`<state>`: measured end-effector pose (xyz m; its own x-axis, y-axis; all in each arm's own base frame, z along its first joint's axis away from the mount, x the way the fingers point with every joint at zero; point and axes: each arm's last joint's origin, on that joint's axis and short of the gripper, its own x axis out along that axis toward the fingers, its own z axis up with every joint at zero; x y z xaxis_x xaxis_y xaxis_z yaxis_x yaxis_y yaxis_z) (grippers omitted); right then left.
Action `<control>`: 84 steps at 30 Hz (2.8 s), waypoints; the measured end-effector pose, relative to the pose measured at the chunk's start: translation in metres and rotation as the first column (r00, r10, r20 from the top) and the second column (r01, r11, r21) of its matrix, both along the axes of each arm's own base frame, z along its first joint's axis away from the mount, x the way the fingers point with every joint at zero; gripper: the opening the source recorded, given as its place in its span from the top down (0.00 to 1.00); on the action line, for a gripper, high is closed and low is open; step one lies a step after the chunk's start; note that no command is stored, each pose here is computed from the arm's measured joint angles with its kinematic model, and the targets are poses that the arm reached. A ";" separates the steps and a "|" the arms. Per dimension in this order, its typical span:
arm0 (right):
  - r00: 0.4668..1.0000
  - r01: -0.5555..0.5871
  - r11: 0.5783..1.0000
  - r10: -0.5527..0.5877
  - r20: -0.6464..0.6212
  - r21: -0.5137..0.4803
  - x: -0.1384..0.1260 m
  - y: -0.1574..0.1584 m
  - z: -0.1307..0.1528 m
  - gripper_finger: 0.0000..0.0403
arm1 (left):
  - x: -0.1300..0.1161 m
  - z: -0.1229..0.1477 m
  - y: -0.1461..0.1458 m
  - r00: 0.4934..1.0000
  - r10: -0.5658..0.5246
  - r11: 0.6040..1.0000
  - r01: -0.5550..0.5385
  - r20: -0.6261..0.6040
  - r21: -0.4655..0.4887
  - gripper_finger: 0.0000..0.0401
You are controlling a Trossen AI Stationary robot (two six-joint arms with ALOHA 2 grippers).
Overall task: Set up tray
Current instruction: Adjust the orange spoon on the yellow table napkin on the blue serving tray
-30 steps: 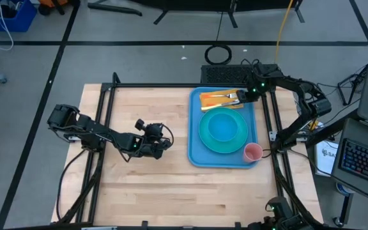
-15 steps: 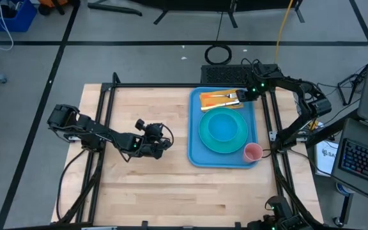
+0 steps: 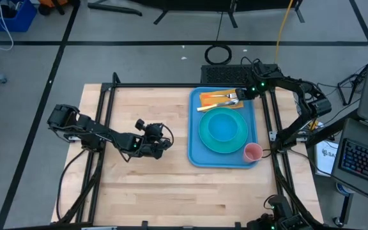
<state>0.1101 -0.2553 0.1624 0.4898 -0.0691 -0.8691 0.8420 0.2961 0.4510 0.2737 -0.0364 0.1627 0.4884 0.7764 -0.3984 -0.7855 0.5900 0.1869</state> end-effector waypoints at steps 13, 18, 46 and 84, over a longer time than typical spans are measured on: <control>1.000 0.002 1.000 -0.002 0.004 -0.022 0.001 -0.002 0.001 1.00 | 0.000 0.000 0.000 1.000 -0.001 1.000 0.001 -0.001 0.001 0.91; 1.000 0.007 0.999 -0.007 -0.018 -0.031 0.000 -0.002 0.000 1.00 | 0.000 0.000 0.000 1.000 -0.001 1.000 0.001 -0.002 0.001 0.91; 1.000 0.005 1.000 -0.005 0.016 0.015 0.000 0.000 0.000 0.66 | 0.000 0.000 0.000 1.000 -0.001 1.000 0.001 -0.001 0.001 0.91; 0.996 0.018 1.000 -0.019 0.091 0.011 0.002 0.008 -0.016 0.87 | 0.001 0.001 0.000 1.000 -0.003 1.000 0.003 0.008 0.001 0.91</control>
<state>0.1118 -0.2477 0.1462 0.5654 -0.0702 -0.8218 0.8026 0.2763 0.5286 0.2747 -0.0365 0.1634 0.4941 0.7752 -0.3937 -0.7849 0.5924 0.1814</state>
